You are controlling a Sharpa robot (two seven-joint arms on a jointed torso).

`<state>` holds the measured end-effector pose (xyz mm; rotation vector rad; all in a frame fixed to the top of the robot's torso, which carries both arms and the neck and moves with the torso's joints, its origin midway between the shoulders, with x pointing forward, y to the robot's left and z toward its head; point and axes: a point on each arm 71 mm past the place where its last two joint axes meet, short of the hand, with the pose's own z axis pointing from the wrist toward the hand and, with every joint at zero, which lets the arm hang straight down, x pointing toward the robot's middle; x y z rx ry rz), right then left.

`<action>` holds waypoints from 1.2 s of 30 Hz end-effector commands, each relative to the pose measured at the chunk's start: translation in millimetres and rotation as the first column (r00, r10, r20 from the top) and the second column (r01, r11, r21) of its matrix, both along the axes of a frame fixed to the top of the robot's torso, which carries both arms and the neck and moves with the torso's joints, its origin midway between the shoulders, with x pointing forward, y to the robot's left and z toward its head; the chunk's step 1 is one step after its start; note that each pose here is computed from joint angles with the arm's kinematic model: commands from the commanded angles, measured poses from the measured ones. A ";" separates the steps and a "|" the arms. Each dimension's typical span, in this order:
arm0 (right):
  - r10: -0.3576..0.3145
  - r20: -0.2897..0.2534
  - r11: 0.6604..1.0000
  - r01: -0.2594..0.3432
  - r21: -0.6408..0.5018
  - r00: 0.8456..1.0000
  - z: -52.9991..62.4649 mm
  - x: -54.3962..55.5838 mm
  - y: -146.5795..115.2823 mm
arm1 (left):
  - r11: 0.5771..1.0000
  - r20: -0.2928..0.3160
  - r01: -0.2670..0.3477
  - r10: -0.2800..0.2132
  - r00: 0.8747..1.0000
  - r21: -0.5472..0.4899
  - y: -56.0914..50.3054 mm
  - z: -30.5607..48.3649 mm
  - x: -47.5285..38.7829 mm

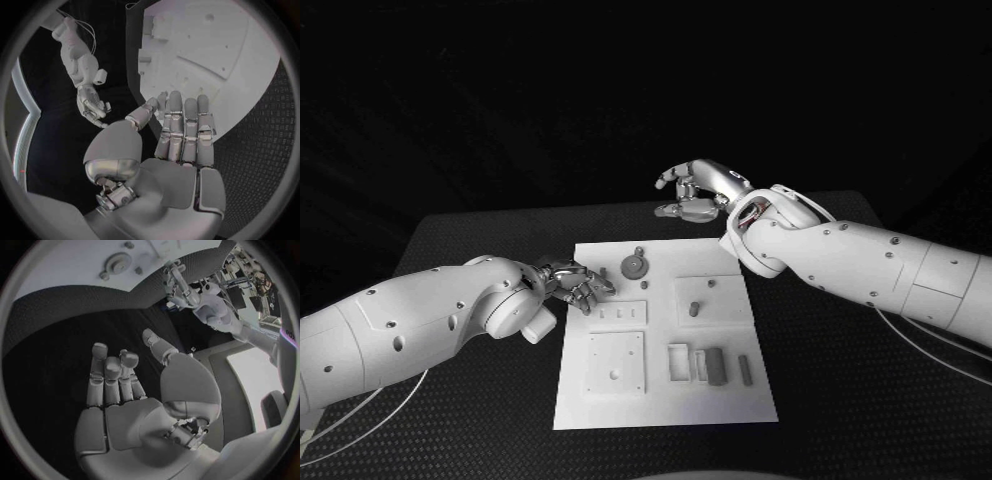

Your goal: Assemble the parts on the task board

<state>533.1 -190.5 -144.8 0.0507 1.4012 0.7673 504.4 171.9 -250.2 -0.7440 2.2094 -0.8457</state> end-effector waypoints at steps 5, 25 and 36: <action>-0.056 -0.013 0.996 0.057 0.071 0.998 7.9 8.2 -15.6 | 0.974 0.044 0.109 -0.120 0.992 0.201 -19.0 7.4 -2.3; -0.058 -0.030 0.996 0.060 0.062 0.998 8.3 11.2 -15.6 | 0.925 0.044 0.108 -0.133 0.990 0.363 -45.3 9.3 -0.7; -0.055 -0.033 0.995 0.057 0.079 0.998 8.6 11.2 -15.1 | 0.914 0.032 0.111 -0.134 0.990 0.390 -43.3 -0.2 -1.9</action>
